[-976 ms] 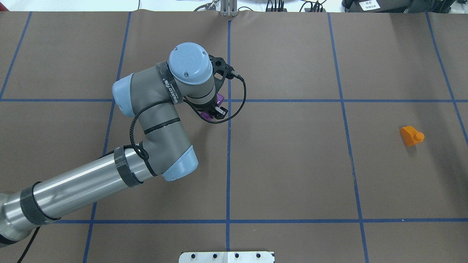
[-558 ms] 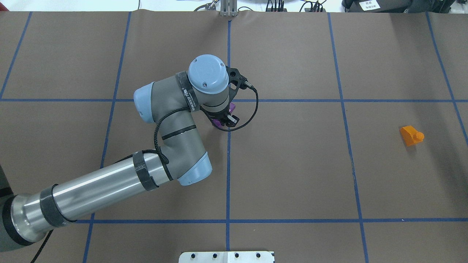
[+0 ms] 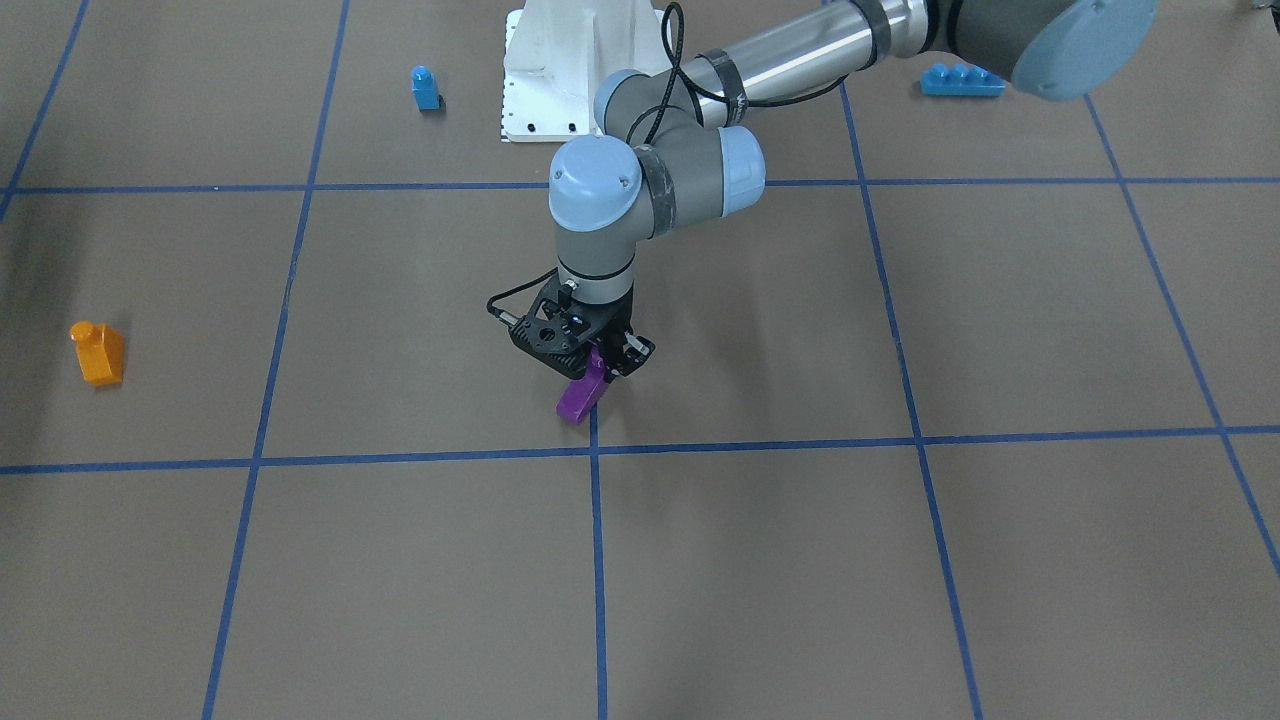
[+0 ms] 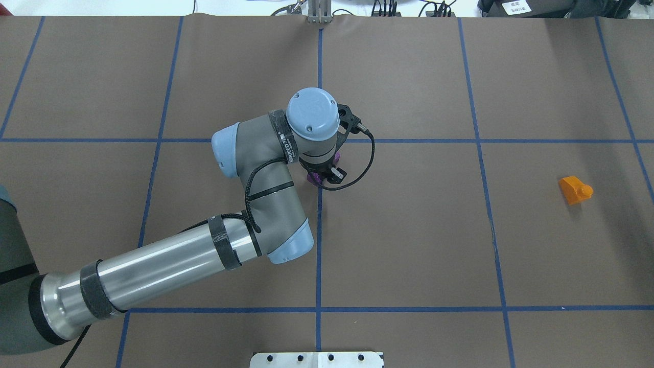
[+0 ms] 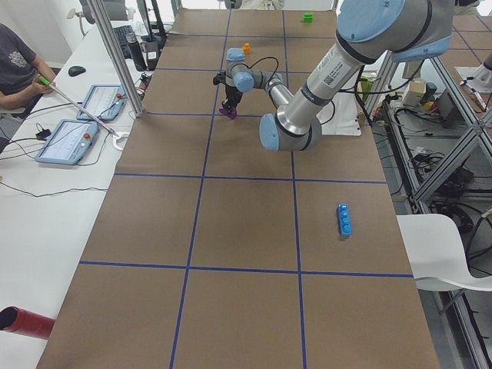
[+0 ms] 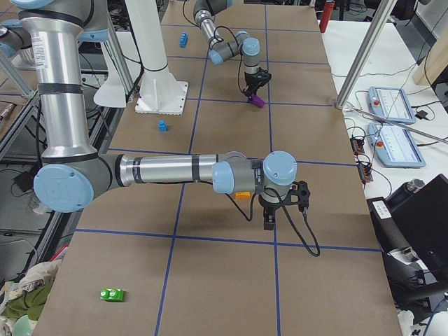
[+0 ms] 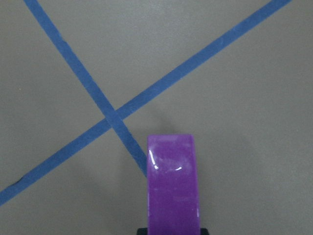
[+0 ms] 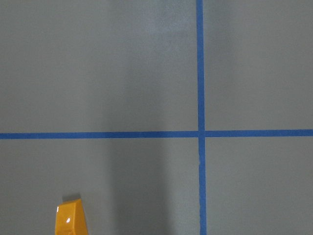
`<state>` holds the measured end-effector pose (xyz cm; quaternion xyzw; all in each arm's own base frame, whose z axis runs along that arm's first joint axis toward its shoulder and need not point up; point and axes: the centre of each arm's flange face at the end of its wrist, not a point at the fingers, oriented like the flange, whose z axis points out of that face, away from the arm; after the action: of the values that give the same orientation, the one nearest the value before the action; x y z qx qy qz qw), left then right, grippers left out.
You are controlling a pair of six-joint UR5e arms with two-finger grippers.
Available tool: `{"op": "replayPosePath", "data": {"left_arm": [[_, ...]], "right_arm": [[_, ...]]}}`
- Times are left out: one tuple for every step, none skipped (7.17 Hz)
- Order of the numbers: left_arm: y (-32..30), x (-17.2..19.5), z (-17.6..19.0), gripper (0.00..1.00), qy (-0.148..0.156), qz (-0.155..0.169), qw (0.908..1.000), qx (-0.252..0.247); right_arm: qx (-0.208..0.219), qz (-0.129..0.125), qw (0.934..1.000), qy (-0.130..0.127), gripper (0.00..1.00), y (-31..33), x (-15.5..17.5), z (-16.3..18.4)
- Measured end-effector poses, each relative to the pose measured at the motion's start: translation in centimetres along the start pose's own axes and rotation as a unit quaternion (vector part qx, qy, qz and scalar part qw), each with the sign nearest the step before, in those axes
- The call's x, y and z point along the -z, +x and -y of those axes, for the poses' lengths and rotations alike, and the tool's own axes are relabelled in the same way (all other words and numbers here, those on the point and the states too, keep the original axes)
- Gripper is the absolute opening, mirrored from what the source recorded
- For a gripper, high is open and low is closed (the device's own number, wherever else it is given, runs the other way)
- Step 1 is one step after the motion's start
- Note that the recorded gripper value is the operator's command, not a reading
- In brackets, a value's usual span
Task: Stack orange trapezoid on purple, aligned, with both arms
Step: 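Carry the purple block with the left gripper to the table center, then release the purple block and raise the left gripper while the right gripper reaches out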
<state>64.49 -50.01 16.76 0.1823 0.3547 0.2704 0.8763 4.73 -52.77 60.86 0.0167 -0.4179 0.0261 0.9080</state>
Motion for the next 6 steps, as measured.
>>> {"op": "replayPosePath", "data": {"left_arm": [[0.1,0.1,0.1,1.00,0.002,-0.001,1.0000,-0.004],[0.2,0.4,0.4,1.00,0.009,-0.005,0.9999,-0.004],[0.0,1.2,1.0,1.00,0.020,-0.010,0.9998,-0.002],[-0.5,2.9,2.1,1.00,0.029,-0.015,0.9995,0.002],[-1.5,5.1,3.1,1.00,0.028,-0.020,0.9993,0.011],[-2.5,7.7,3.6,1.00,0.019,-0.023,0.9993,0.023]], "right_arm": [[0.000,0.000,1.0000,0.000,1.00,0.0,0.0,0.0],[0.002,0.001,1.0000,0.002,1.00,-0.2,0.2,0.0],[0.005,0.001,1.0000,0.002,1.00,-0.5,0.2,0.0],[0.006,0.000,1.0000,0.002,1.00,-1.4,0.1,0.0],[0.005,-0.001,1.0000,0.005,1.00,-3.0,-0.4,-0.3],[0.006,0.000,0.9998,0.017,1.00,-4.7,-1.6,-1.2]]}}
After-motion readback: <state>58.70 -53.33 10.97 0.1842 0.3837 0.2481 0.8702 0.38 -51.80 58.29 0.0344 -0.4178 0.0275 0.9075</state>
